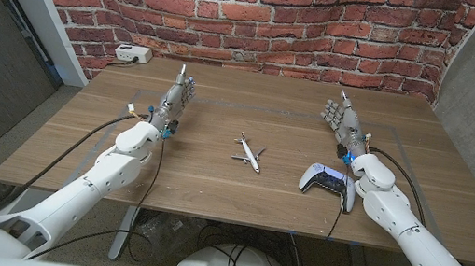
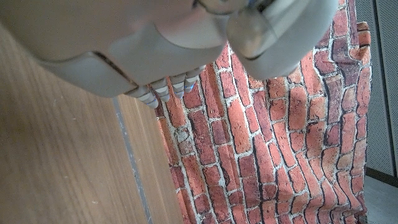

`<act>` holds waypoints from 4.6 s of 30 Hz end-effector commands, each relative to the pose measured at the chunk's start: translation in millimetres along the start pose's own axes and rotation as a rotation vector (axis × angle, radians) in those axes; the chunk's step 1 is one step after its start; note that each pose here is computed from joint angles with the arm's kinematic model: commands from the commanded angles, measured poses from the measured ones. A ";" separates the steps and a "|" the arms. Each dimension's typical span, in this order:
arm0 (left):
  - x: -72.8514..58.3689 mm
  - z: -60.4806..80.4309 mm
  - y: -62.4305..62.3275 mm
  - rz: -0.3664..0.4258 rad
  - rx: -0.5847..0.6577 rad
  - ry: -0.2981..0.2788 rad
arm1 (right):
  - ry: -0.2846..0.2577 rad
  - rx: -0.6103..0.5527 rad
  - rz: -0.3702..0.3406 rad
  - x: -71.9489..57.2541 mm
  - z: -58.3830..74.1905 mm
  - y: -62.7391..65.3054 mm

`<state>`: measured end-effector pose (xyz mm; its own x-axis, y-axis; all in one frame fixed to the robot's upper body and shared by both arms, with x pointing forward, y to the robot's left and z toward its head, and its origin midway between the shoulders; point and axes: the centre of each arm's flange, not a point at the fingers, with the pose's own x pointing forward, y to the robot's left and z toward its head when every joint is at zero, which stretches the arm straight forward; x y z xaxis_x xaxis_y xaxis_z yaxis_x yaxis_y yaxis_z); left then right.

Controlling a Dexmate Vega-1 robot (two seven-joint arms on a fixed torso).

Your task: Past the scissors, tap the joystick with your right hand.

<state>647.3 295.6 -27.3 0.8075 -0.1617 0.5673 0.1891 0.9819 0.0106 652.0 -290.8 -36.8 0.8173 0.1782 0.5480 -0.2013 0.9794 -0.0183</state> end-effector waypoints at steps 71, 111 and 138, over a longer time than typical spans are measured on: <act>-43.1 19.9 -11.5 -0.055 0.044 0.010 | -0.226 -0.151 -0.043 -175.7 32.3 -21.8; -16.9 20.3 -46.0 -0.093 0.033 -0.012 | -0.275 -0.327 -0.097 -243.6 45.7 -35.1; -19.4 39.5 -51.7 -0.067 0.069 -0.036 | -0.456 -0.914 -0.221 -287.0 68.3 -20.8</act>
<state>604.6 248.1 -11.4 0.7769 -0.2350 0.5841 0.2151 0.9710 0.1045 403.0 -373.2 -133.4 0.5246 0.0705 0.8484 0.3900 0.8660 -0.3131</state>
